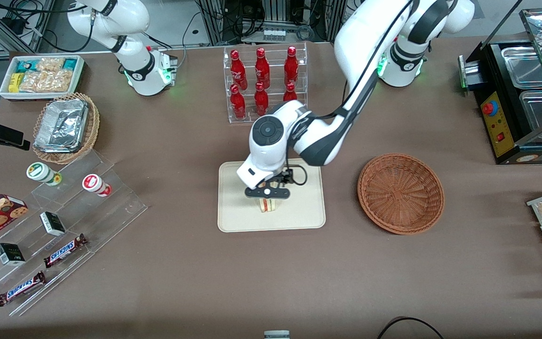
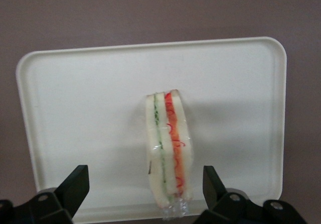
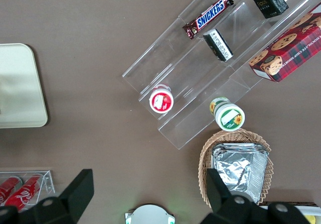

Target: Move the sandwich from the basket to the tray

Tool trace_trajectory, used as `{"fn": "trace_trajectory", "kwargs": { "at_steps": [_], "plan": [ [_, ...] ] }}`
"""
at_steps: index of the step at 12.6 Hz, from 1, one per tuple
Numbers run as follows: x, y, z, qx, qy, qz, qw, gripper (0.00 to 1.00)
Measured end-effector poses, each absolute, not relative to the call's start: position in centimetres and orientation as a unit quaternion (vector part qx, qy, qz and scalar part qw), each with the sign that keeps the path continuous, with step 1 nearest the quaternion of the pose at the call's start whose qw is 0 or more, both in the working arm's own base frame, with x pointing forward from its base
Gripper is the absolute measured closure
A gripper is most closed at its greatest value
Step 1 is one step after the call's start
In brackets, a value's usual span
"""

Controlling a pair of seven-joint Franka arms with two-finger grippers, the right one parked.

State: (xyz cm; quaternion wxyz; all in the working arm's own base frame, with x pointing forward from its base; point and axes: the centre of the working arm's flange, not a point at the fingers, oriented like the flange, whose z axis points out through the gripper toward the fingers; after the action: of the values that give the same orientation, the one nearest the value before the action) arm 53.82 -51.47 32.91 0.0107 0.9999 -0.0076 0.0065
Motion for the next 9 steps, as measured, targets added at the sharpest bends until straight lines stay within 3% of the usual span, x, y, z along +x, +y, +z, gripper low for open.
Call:
{"fn": "trace_trajectory", "kwargs": {
  "at_steps": [5, 9],
  "plan": [
    [58.5, -39.7, 46.6, 0.997, 0.076, 0.031, -0.012, 0.0],
    [59.7, -26.0, 56.5, 0.997, 0.08, 0.019, -0.011, 0.0]
  ]
}}
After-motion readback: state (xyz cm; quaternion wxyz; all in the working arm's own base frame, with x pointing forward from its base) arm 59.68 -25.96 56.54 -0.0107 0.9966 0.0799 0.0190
